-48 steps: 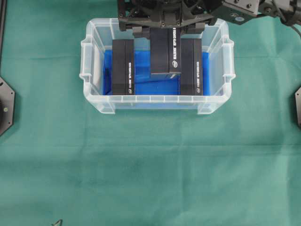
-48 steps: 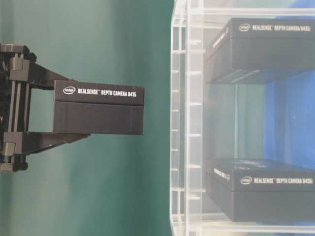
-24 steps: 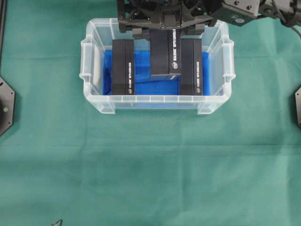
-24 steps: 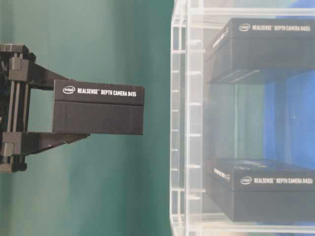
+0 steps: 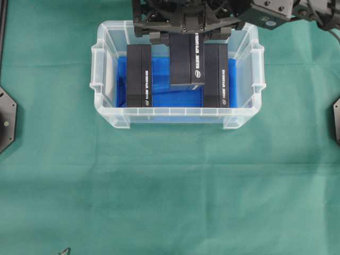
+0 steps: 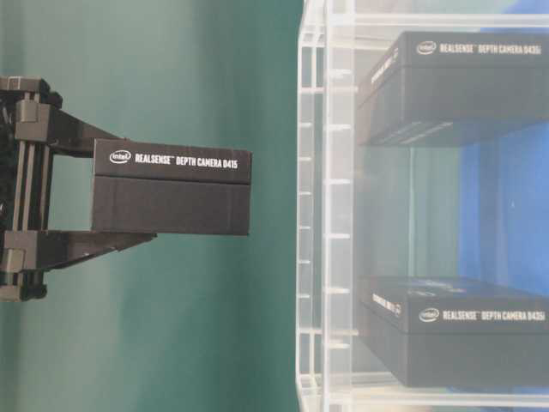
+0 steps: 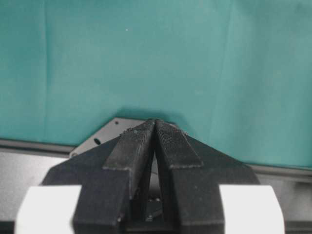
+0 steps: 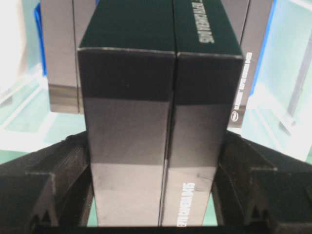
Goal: Take the box out of the case with the right arm.
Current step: 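Lift the middle box straight up out of the case, then carry the box forward over the case wall and lower it onto the table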
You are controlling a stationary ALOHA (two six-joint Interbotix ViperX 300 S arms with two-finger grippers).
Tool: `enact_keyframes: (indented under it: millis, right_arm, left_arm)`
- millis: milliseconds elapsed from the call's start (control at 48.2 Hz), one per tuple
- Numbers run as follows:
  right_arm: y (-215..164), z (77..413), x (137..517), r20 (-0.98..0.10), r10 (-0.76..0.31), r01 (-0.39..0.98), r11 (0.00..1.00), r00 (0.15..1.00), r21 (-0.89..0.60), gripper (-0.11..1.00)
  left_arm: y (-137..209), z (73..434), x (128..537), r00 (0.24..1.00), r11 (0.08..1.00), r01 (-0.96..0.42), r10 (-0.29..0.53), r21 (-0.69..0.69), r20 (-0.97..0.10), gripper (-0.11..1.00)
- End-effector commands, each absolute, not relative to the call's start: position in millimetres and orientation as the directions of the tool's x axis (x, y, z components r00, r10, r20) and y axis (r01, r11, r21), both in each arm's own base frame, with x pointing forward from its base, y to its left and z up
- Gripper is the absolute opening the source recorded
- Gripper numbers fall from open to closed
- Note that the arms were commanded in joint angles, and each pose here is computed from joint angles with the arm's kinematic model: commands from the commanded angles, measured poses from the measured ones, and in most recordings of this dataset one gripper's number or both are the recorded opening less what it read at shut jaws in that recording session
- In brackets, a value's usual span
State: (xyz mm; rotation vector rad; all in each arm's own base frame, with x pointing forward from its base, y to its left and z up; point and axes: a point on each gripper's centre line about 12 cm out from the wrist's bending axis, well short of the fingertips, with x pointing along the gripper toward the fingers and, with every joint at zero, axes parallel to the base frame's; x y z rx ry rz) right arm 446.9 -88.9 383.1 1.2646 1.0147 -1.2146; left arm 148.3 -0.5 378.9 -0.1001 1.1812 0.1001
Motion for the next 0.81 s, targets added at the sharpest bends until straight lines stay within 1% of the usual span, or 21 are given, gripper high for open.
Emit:
enact_keyframes:
  millis: [0, 477, 622, 788]
  right_arm:
    - [-87, 411, 435, -0.977, -0.105, 0.978, -0.076, 0.187, 0.196, 0.65]
    - [-82, 410, 434, -0.981, -0.097, 0.982, -0.07, 0.168, 0.175, 0.65]
    - [-72, 409, 435, -0.982, -0.092, 0.983, -0.071, 0.163, 0.17, 0.65]
    - [-51, 410, 438, -0.982, -0.09, 0.981, -0.081, 0.168, 0.175, 0.65]
  left_arm:
    - [0, 388, 149, 0.402, 0.991, -0.132, 0.028, -0.028, -0.915, 0.0]
    - [0, 388, 149, 0.402, 0.991, -0.133, 0.028, -0.029, -0.915, 0.0]
    - [0, 388, 149, 0.403, 0.991, -0.132, 0.028, -0.028, -0.915, 0.0]
    - [0, 388, 149, 0.403, 0.991, -0.132, 0.028, -0.028, -0.915, 0.0]
